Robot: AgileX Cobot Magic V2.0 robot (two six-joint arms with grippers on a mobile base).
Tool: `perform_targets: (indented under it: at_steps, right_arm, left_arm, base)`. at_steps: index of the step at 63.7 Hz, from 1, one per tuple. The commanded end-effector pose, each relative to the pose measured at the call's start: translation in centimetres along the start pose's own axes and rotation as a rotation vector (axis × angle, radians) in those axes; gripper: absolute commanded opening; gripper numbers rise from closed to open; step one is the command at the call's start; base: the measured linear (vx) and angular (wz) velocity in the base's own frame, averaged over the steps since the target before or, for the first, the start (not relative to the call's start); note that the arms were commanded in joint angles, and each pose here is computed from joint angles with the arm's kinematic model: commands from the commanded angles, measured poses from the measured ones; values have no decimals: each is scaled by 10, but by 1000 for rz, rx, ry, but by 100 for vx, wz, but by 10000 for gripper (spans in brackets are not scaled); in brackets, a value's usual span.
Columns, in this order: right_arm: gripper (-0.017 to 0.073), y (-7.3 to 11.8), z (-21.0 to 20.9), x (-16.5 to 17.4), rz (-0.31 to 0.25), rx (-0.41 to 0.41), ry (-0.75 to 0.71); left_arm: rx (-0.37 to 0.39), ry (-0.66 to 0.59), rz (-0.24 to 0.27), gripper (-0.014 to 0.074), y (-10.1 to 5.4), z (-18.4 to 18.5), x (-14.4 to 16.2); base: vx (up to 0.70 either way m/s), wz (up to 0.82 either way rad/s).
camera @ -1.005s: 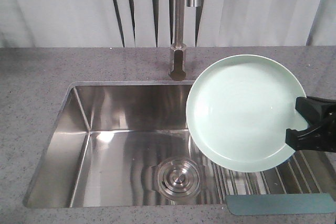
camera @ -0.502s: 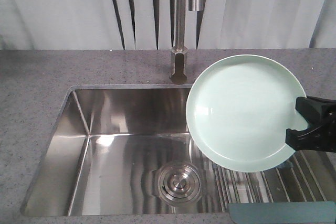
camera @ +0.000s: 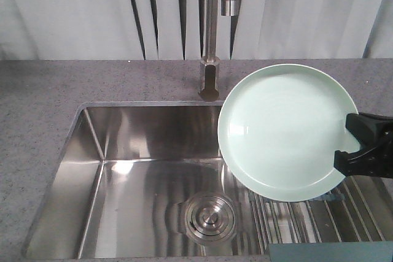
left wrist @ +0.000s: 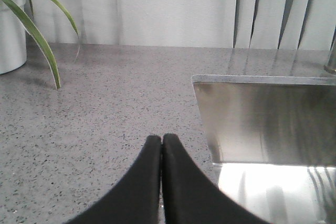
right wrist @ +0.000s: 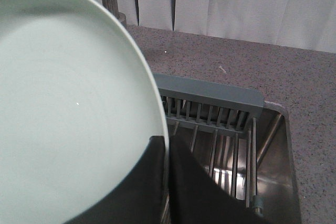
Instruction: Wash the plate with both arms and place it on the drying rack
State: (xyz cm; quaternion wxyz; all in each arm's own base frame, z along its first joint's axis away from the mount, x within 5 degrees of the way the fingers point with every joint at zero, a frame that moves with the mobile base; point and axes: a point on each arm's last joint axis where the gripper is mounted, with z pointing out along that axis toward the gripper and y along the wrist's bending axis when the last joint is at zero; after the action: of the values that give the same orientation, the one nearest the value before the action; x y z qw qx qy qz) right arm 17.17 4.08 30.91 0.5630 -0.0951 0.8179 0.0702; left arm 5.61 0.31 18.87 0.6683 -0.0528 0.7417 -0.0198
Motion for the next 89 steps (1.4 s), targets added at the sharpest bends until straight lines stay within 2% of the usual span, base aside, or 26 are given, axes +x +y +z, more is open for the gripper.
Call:
perform_targets:
  at_steps: [1, 89]
  right_arm:
    - [-5, -1, -5, -18, -11, 10, -120]
    - [-5, -1, -5, -18, -11, 10, -119]
  left_arm:
    - [17, -70, -7, -5, -1, 0, -2]
    - [17, -71, -2, -6, -1, 0, -2]
  base:
    - [1, 0]
    - [0, 0]
